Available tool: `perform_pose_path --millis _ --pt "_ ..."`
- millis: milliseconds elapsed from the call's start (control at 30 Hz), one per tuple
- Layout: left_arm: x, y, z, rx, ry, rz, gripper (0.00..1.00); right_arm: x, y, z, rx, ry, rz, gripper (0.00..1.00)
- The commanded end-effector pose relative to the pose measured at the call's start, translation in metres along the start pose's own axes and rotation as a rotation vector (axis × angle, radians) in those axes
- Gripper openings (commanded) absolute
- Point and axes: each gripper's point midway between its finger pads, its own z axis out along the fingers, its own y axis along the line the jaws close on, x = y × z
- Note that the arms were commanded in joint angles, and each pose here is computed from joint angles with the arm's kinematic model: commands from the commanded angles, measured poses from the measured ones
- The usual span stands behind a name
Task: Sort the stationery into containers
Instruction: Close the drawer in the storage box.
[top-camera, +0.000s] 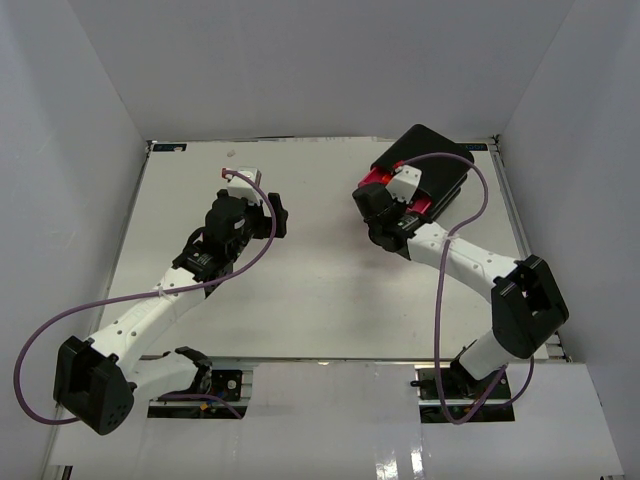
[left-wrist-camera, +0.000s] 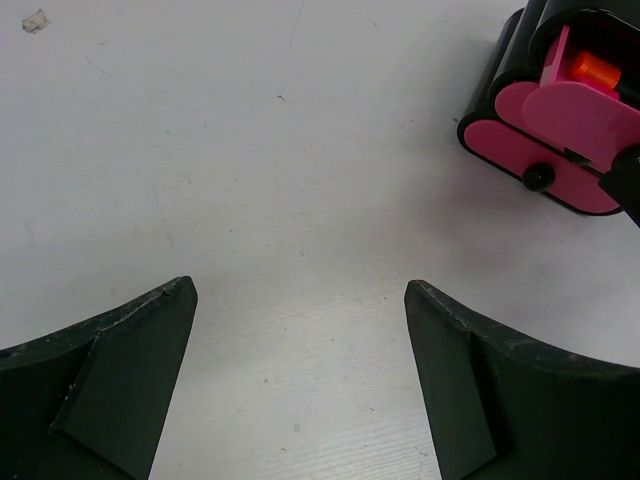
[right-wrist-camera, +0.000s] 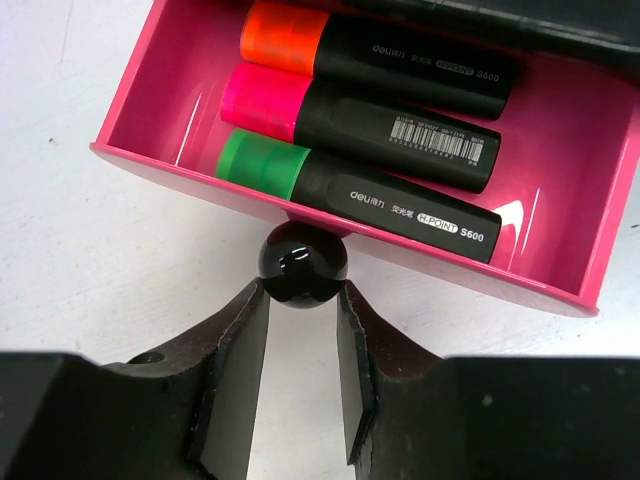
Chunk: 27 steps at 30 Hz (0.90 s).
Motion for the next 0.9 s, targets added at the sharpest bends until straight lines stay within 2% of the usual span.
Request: perform_pose_path --millis 0,400,633,700,867 --pt "-0.018 -0.008 -0.005 0.032 -0.042 -0.008 0.96 -0.033 0.000 0.008 0.014 -0.079 0.042 0.23" --pt "-0.014 -0.008 -0.002 0.031 -0.032 -0.004 0.96 -0.051 -0.010 0.041 0.048 -0.088 0.015 0.34" --pt "-0.015 -0.008 -0.002 0.033 -0.031 -0.002 0.96 -0.053 -0.015 0.056 0.058 -0.086 -0.014 0.36" --pt "-0.014 -0.009 -0.002 0.036 -0.031 -0.002 0.96 -0.054 -0.016 0.059 0.049 -0.082 -0.029 0.43" --pt "-0.014 -0.008 -0.002 0.034 -0.030 0.000 0.96 -0.061 -0.014 0.058 0.030 -0.086 -0.040 0.45"
